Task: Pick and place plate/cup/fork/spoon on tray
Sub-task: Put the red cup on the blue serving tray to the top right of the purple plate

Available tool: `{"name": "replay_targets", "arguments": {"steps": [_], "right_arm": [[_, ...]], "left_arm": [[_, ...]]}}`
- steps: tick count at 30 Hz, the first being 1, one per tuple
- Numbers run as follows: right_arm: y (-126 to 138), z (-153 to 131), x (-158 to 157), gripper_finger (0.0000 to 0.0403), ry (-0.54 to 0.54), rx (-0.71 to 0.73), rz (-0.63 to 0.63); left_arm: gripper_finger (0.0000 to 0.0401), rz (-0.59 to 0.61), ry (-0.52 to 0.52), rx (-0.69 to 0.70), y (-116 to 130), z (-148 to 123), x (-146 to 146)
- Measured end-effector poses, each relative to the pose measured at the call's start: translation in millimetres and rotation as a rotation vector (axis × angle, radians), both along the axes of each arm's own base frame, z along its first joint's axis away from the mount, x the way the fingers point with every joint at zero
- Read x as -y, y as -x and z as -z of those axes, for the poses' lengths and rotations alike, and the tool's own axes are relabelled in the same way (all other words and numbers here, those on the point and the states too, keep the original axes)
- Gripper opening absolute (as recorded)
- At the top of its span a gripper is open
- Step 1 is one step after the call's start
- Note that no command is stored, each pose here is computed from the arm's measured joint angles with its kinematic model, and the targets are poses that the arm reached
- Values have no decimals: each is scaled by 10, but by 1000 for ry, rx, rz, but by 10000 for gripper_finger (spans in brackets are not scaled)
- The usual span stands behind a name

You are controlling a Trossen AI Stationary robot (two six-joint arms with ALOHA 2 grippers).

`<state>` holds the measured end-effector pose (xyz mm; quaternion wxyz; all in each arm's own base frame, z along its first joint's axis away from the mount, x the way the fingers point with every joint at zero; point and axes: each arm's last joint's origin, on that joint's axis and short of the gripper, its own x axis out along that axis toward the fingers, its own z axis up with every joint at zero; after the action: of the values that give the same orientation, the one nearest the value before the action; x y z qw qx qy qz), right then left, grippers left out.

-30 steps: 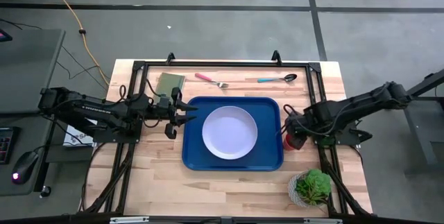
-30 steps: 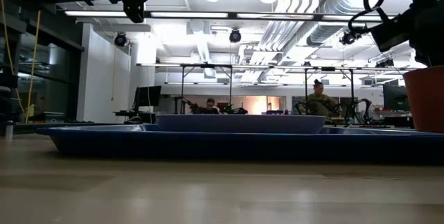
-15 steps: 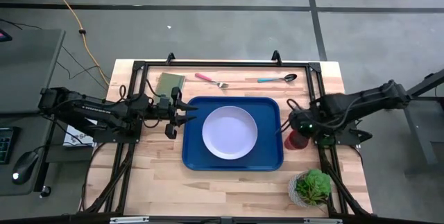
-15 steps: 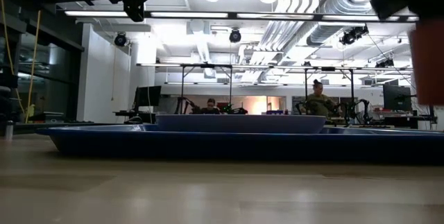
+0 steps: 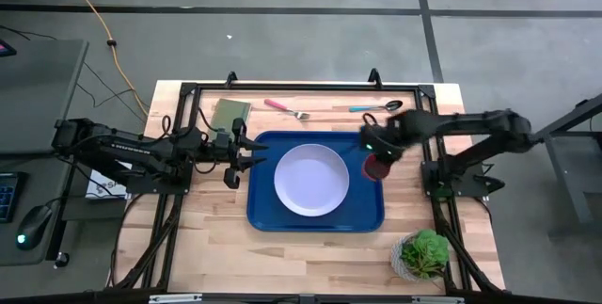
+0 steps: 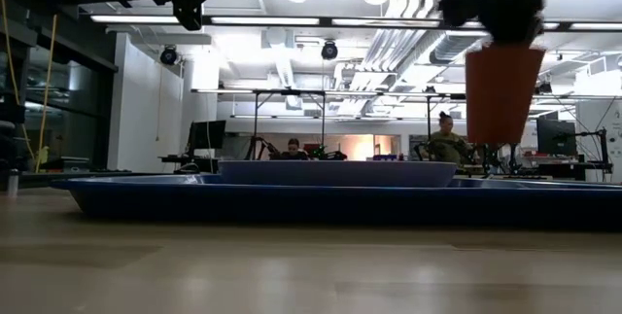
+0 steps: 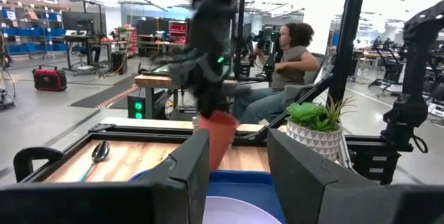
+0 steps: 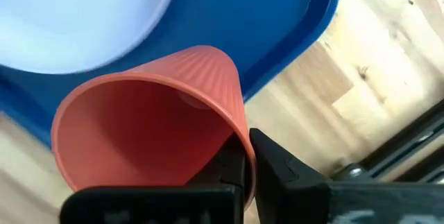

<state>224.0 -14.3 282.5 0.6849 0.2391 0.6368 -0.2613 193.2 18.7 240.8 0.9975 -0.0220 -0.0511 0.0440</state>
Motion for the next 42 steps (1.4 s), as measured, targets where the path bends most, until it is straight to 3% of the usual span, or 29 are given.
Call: {"name": "replay_targets", "arguments": {"steps": [3, 8, 11, 26, 42], "right_arm": [[-107, 144, 241, 1, -1, -58, -33], [-224, 218, 575, 0, -21, 47, -2], [-219, 257, 665, 0, -50, 35, 30], [-371, 531, 756, 0, -160, -28, 62], [-413, 539, 802, 0, -91, 5, 93]], "left_arm": [[124, 0, 0, 0, 0, 0, 0], [124, 0, 0, 0, 0, 0, 0], [124, 0, 0, 0, 0, 0, 1], [124, 3, 26, 2, 0, 0, 1], [124, 3, 26, 3, 0, 0, 1]]}}
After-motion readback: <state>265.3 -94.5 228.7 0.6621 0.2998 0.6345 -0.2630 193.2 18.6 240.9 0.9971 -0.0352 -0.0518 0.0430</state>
